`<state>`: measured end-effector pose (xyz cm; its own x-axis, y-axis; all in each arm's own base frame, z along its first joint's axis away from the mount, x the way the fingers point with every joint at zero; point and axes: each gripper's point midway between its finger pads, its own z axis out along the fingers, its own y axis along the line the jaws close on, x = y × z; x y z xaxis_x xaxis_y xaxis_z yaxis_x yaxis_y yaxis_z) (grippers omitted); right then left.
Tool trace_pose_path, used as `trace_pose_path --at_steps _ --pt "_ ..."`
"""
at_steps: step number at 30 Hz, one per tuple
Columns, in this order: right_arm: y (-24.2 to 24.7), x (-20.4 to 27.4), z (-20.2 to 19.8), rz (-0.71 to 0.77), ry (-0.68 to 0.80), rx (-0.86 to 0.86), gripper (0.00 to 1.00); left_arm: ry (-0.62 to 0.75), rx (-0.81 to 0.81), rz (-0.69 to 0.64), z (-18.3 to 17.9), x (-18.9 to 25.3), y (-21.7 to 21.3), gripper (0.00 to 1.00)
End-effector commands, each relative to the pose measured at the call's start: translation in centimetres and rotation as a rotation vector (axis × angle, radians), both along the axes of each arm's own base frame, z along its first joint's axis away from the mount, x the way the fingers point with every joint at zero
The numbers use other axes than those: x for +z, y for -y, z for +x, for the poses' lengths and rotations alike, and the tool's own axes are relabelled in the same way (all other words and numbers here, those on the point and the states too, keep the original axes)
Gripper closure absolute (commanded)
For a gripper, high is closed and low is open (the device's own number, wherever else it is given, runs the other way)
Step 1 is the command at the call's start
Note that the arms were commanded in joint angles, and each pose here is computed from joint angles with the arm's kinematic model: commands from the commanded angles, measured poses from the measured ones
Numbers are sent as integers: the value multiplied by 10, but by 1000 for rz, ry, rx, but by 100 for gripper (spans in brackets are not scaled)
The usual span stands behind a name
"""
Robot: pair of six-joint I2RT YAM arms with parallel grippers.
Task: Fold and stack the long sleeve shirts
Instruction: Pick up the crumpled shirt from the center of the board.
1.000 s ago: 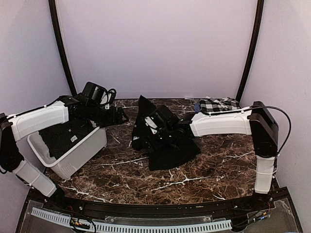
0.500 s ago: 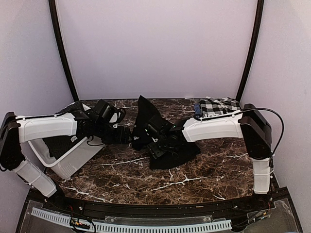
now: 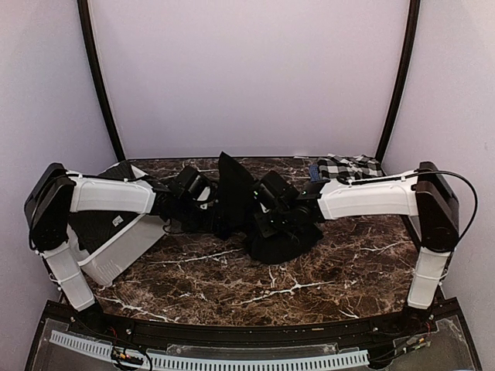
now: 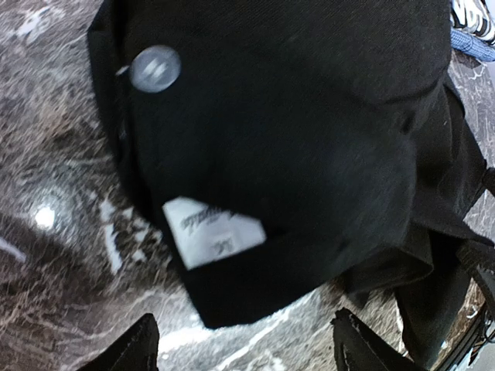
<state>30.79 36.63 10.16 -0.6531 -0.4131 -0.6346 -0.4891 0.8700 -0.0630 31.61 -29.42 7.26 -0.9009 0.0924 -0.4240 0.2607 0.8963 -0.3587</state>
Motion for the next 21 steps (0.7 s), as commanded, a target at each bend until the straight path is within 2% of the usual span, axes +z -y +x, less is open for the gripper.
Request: trace_pose_path --at_steps 1,5,7,11,13,15,17,20,21 --pt "-1 15 4 95 15 -25 48 43 -22 -39 15 11 22 24" --pt "2 17 6 115 12 -31 53 52 -24 -45 23 10 29 31" --pt "2 18 5 123 6 -25 58 53 -25 -44 25 10 32 37" --pt "3 18 6 124 3 -26 69 64 -20 -35 28 11 31 59" --pt "4 17 6 120 2 -27 75 74 -16 -24 30 13 30 76" --pt "5 19 7 119 6 -30 83 91 -9 -8 33 18 27 89" --pt "6 23 8 120 10 -30 89 120 3 6 37 27 24 98" --pt "10 29 11 120 24 -31 100 181 13 16 44 45 19 100" --pt "11 32 11 123 30 -32 100 186 9 14 43 48 20 100"
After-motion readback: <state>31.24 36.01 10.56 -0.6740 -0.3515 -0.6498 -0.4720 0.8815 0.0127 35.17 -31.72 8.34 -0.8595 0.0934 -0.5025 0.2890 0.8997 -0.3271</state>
